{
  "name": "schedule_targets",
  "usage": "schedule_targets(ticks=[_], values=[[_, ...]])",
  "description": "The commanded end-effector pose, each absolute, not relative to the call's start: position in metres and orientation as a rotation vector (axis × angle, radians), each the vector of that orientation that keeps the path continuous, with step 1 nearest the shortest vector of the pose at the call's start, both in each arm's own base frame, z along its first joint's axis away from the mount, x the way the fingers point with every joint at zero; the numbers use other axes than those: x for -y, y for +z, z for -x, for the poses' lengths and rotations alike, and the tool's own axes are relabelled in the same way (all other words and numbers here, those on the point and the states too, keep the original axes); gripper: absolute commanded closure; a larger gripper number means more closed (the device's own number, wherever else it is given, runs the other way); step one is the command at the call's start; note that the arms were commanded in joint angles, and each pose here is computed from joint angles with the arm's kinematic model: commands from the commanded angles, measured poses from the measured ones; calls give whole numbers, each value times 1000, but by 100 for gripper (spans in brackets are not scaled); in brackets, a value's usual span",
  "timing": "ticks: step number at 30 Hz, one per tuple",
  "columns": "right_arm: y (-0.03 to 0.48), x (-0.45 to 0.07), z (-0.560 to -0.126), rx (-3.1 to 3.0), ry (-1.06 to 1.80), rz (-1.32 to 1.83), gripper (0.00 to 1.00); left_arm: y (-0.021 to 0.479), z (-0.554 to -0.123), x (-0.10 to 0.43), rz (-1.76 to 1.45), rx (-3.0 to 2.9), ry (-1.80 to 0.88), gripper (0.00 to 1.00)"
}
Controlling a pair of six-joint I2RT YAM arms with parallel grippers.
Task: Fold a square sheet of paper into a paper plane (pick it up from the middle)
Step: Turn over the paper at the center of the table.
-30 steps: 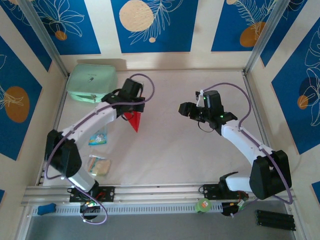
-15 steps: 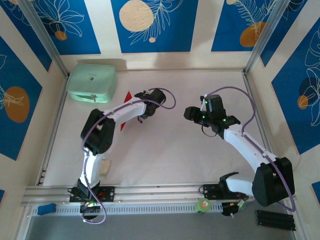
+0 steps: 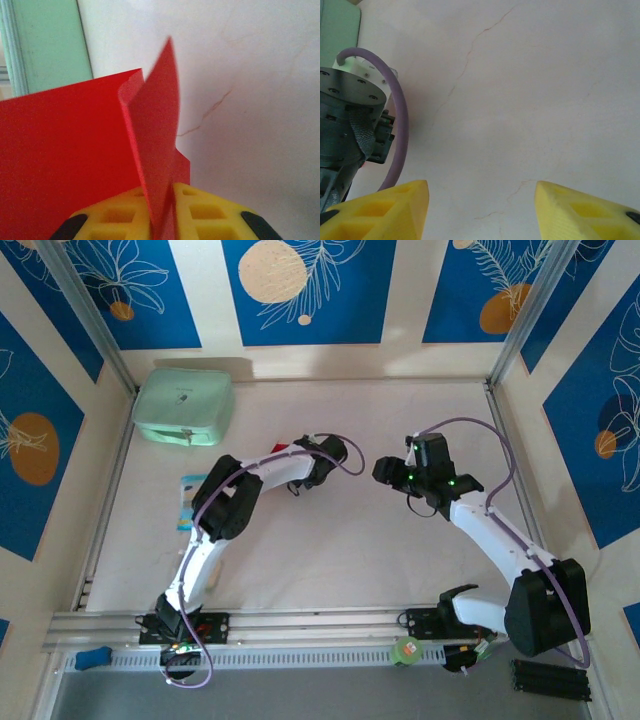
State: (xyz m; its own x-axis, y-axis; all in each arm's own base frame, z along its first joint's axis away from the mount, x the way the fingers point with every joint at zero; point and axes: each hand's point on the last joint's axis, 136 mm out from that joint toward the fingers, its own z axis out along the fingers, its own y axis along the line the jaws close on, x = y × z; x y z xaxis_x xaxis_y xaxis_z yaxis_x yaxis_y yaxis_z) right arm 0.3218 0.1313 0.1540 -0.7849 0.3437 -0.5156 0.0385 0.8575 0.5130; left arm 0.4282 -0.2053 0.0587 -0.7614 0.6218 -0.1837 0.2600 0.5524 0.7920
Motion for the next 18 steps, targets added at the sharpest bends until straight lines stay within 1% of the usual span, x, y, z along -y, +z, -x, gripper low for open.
schedule_targets(ticks=[1,8,18], values=[[155,-126,-319,-2407,643,-308,42,54,-426,209,-684,-2351,1108,82],[150,-121,-318,-2410,653,-356,42,47,-421,217,-661,-2396,1036,77],[150,-119,-320,-2406,663,-379,43,43,-404,239,-587,-2531,799,69]])
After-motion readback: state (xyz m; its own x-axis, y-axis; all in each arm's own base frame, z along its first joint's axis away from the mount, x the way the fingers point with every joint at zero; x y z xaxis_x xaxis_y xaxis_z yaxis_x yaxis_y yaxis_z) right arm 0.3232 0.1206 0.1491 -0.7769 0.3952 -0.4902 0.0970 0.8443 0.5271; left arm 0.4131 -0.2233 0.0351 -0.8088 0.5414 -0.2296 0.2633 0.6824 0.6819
